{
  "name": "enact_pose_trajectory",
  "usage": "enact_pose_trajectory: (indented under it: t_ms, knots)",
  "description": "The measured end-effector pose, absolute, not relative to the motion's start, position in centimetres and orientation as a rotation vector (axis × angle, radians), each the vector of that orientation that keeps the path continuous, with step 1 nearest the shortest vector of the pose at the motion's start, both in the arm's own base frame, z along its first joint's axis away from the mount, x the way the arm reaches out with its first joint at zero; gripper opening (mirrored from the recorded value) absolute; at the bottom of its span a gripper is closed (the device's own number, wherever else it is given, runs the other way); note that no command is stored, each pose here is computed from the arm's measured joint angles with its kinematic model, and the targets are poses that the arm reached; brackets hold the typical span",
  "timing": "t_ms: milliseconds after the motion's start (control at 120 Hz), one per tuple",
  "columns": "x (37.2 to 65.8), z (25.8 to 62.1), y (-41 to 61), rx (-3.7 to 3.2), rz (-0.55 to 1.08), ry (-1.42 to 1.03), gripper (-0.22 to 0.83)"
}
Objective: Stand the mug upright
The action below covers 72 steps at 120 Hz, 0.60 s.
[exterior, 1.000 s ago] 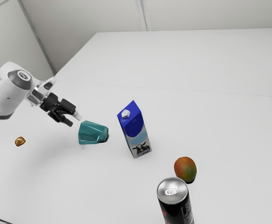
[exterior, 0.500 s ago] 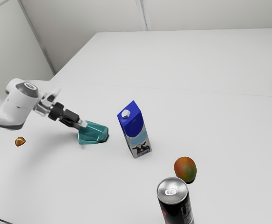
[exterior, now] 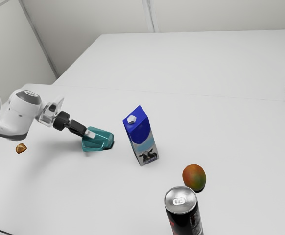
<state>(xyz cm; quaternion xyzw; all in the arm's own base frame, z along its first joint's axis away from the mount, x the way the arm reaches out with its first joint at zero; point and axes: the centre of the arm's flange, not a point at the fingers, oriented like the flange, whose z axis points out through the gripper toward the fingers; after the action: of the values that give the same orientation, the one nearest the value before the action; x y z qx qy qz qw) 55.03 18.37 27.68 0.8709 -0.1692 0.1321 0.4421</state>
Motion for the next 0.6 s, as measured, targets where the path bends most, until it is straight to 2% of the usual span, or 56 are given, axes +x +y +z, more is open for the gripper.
enact_pose_trajectory:
  t_ms: [108,225,442,600]
  knots:
    - [55.1,28.1,18.1,2.148,0.337,-0.45,0.02]
    - [55.1,28.4,18.0,2.139,0.346,-0.474,-0.07]
    - [55.1,28.7,17.7,2.127,0.357,-0.509,-0.14]
    - [55.2,31.1,17.4,2.151,0.388,-0.564,-0.16]
